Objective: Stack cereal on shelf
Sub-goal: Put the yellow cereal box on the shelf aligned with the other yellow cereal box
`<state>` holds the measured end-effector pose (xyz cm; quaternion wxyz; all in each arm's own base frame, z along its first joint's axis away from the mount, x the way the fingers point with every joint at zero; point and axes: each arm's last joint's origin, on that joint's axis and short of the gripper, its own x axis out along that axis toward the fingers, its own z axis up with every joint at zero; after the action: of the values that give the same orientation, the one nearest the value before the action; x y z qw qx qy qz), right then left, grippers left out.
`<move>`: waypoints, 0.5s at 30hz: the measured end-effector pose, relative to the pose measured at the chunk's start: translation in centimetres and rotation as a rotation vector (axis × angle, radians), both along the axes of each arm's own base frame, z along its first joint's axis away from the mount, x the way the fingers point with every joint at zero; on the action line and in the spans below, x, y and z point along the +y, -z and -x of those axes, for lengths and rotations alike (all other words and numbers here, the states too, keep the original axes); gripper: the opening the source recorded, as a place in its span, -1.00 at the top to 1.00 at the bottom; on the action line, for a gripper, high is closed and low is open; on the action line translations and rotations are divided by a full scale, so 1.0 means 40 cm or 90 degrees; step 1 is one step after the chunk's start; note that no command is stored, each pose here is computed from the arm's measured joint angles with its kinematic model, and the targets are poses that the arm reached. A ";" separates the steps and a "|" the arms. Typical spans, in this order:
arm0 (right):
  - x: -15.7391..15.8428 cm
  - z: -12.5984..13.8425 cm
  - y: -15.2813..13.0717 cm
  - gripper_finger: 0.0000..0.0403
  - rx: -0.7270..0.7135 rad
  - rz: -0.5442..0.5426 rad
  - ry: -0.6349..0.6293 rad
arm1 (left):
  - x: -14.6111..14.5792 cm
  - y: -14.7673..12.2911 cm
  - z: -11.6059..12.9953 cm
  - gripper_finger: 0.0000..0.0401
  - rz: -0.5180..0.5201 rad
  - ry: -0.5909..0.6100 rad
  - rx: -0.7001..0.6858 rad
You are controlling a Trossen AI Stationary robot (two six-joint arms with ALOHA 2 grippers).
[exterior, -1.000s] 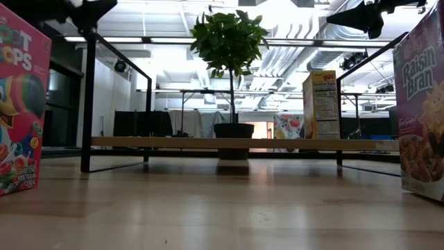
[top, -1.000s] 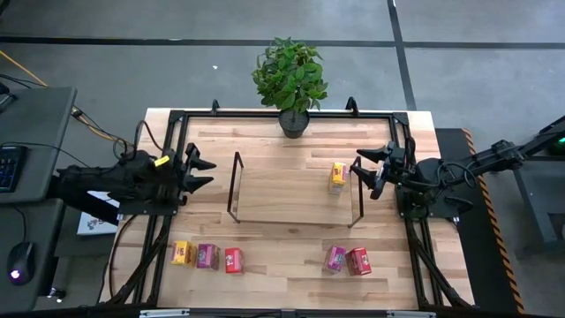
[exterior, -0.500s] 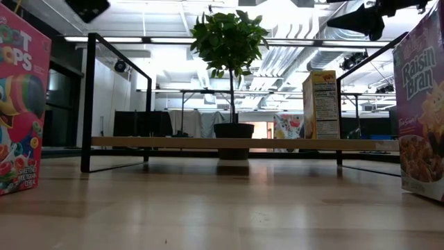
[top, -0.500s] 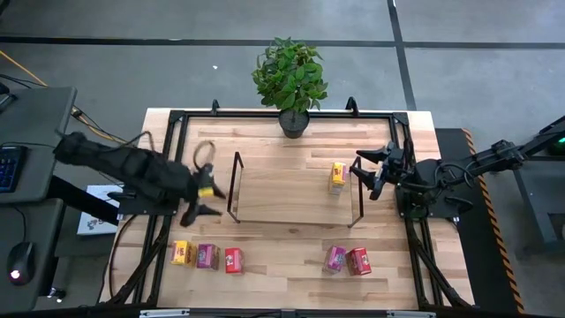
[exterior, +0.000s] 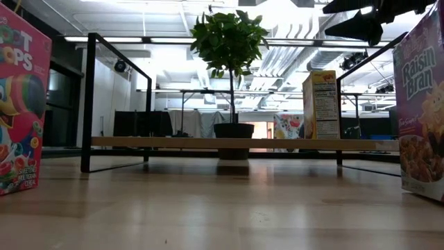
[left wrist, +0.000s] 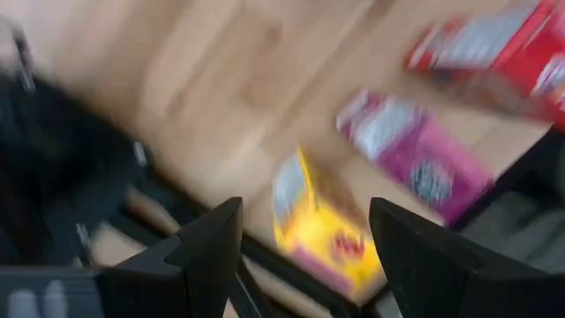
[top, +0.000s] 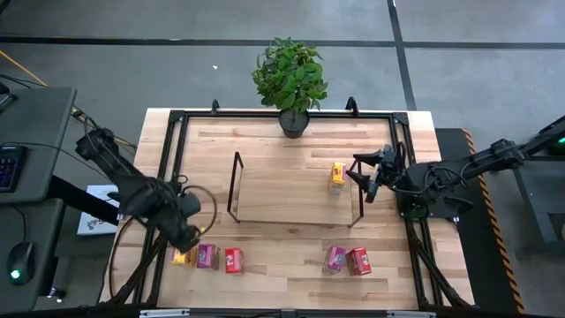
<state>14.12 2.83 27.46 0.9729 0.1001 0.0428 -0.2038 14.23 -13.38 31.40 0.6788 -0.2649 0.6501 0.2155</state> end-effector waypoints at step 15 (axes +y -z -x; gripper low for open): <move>0.004 -0.011 0.006 -0.45 0.008 0.000 0.000 | -0.145 0.034 0.118 -0.18 -0.007 -0.131 -0.030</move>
<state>14.57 2.99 27.22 0.9726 0.0989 0.0492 -0.2047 9.51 -19.18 30.04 0.6696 -0.3316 0.6019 0.2817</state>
